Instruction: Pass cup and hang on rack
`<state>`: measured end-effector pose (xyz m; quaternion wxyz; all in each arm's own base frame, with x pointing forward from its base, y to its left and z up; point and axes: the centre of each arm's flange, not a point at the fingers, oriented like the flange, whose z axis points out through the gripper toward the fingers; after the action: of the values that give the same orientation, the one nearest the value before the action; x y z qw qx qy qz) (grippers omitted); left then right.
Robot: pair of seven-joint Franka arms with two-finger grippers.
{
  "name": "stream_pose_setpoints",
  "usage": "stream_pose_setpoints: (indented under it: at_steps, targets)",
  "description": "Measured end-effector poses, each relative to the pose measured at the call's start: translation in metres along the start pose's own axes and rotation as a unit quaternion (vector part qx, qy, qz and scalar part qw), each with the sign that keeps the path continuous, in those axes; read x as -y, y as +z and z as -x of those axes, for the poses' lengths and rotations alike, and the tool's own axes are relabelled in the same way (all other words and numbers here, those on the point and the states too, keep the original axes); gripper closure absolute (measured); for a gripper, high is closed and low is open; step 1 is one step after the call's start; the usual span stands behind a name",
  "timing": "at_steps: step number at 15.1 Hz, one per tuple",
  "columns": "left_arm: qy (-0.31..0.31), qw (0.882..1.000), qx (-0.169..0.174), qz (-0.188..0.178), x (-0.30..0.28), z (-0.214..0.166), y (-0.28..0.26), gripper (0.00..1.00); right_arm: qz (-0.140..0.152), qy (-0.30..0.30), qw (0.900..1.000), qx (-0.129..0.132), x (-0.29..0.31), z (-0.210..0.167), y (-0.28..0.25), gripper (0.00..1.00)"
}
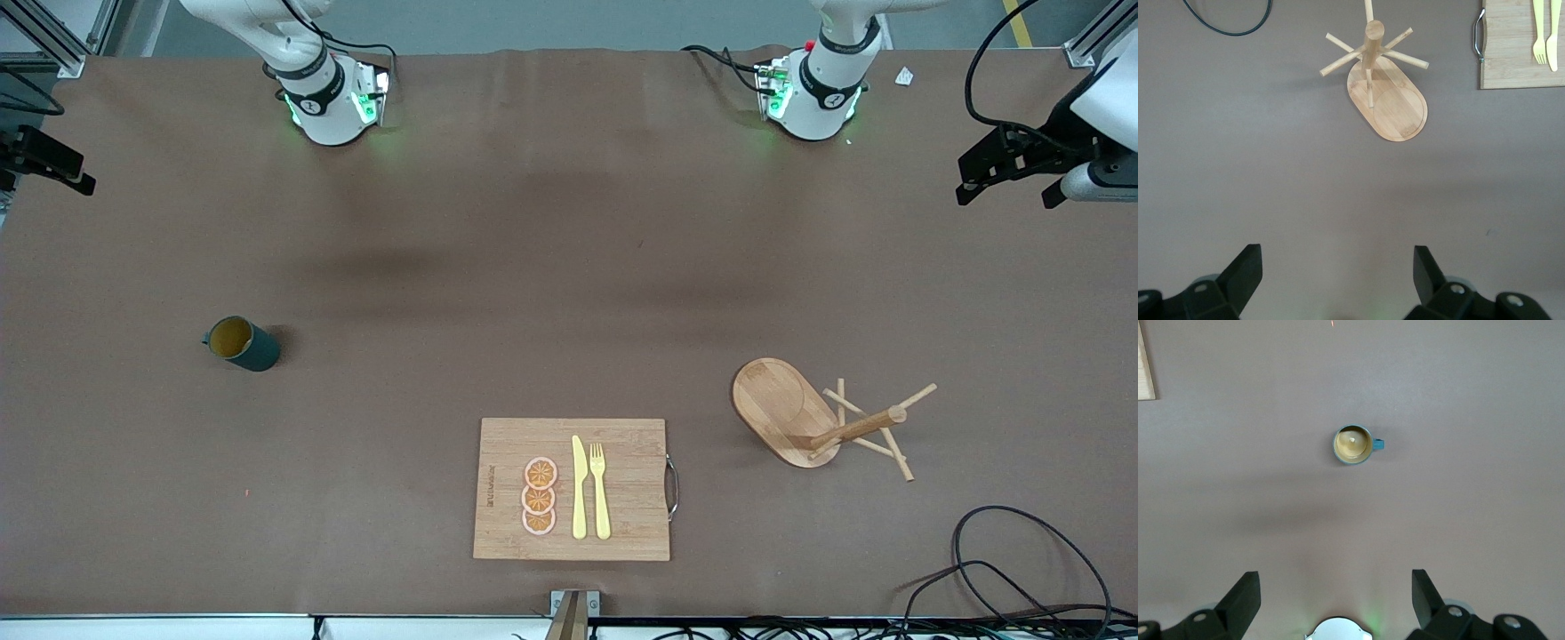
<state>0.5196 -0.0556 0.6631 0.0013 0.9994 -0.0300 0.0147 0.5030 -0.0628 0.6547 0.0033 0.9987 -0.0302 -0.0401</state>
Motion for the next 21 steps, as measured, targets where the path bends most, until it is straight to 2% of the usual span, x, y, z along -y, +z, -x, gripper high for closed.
stream_pose_setpoints:
  at_steps: [5, 10, 12, 15, 16, 18, 21]
  targets:
    - [0.001, 1.0, 0.001, 0.0, -0.001, 0.0, 0.001, 0.0, 0.0, 0.0, 1.0, -0.001, 0.0, 0.0, -0.001, 0.0]
    - [0.001, 1.0, 0.004, 0.001, 0.0, -0.003, 0.005, 0.0, 0.001, 0.003, 1.0, -0.016, -0.003, 0.001, -0.014, 0.0]
    - [0.001, 1.0, 0.008, 0.001, -0.001, -0.002, 0.006, 0.0, 0.002, 0.005, 1.0, -0.013, -0.004, -0.01, -0.003, 0.0]
    - [0.007, 1.0, 0.015, 0.0, -0.008, -0.001, 0.007, 0.0, 0.01, 0.009, 1.0, -0.018, -0.007, -0.056, 0.04, 0.0]
    - [0.009, 1.0, 0.016, 0.0, -0.01, -0.001, 0.007, 0.0, 0.012, 0.005, 1.0, -0.009, -0.01, -0.073, 0.062, 0.0]
    - [0.011, 1.0, 0.017, 0.0, -0.012, 0.0, 0.008, 0.0, 0.017, -0.034, 0.999, 0.019, -0.015, -0.104, 0.114, 0.0]
    - [0.011, 1.0, 0.018, 0.0, -0.012, -0.001, 0.008, 0.0, 0.021, -0.098, 0.994, 0.031, -0.03, -0.137, 0.182, 0.0]
